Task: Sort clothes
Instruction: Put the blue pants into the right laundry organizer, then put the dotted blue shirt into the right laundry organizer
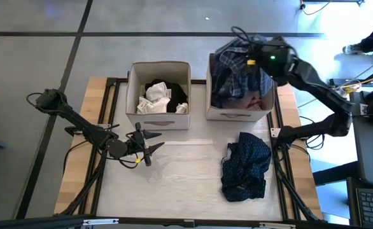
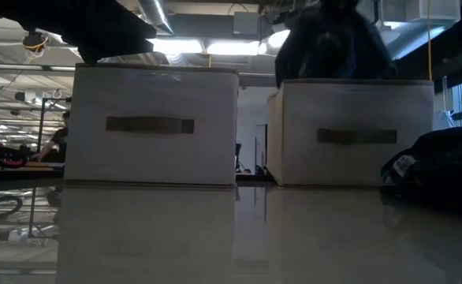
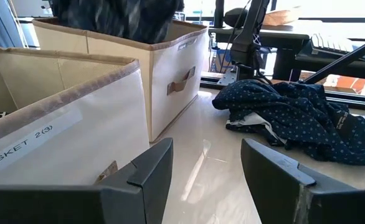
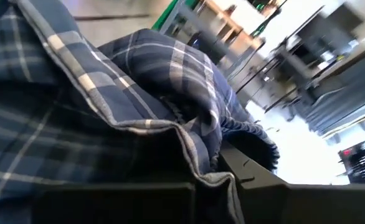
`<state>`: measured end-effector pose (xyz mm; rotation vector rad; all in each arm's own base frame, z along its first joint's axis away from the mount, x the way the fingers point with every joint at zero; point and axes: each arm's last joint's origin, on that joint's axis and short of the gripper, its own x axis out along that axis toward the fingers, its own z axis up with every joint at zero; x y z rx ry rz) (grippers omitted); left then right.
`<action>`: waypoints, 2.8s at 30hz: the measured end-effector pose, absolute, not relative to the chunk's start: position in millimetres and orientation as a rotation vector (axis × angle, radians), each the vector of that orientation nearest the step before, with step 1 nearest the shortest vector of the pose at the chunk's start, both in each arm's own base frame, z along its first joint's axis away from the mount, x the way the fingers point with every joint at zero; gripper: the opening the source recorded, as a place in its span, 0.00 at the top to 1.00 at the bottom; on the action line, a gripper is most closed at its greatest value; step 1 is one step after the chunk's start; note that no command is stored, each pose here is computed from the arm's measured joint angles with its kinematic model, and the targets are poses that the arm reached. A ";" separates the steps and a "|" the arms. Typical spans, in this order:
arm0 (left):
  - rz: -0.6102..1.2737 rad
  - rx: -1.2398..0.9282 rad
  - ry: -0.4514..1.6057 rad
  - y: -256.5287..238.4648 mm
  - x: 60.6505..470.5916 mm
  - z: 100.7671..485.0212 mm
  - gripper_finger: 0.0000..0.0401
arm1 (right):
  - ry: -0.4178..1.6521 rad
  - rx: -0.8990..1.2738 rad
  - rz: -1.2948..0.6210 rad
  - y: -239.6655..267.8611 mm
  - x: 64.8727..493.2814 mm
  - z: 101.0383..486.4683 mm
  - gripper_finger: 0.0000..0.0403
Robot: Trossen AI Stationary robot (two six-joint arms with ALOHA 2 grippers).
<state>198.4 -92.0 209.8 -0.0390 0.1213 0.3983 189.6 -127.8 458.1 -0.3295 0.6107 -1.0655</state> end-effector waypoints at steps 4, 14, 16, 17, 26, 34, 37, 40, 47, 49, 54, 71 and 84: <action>0.398 -0.039 0.121 -92.1 198.4 209.7 0.55 | 0.671 -0.281 -1.057 -146.3 194.2 423.4 0.95; 0.398 -0.039 0.121 -92.0 198.4 209.8 0.55 | 0.756 -0.162 -0.984 -172.3 198.4 330.5 0.95; 0.398 -0.039 0.121 -92.1 198.4 209.8 0.55 | 0.783 -0.139 -0.968 -173.5 196.8 314.7 0.95; 0.398 -0.039 0.121 -92.0 198.4 209.8 0.55 | 0.792 -0.133 -0.967 -174.4 195.7 307.9 0.95; 0.398 -0.032 0.123 -92.0 198.4 209.7 0.55 | 0.911 -0.063 -0.871 -167.9 190.7 247.6 0.95; 0.398 -0.031 0.123 -92.0 198.4 209.7 0.55 | 1.030 -0.006 -0.787 -169.3 194.8 209.4 0.95; 0.398 -0.032 0.123 -92.0 198.4 209.7 0.55 | 1.063 0.010 -0.768 -171.8 198.3 199.9 0.95; 0.398 -0.033 0.123 -92.0 198.4 209.7 0.55 | 1.079 0.034 -0.765 -174.3 201.6 191.7 0.93; 0.398 -0.035 0.122 -92.0 198.4 209.7 0.55 | 1.076 0.078 -0.794 -175.7 203.4 186.9 0.79; 0.398 -0.035 0.123 -92.0 198.5 209.7 0.55 | 1.077 0.077 -0.800 -175.1 202.7 187.7 0.73; 0.398 -0.035 0.122 -92.0 198.4 209.7 0.55 | 1.082 0.069 -0.808 -174.7 202.5 198.5 0.58; 0.398 -0.035 0.122 -92.0 198.4 209.7 0.55 | 0.980 0.064 -0.804 -152.2 176.2 301.8 0.45; 0.398 -0.035 0.123 -92.0 198.5 209.7 0.55 | 0.793 0.218 -0.489 -102.7 132.4 348.4 0.45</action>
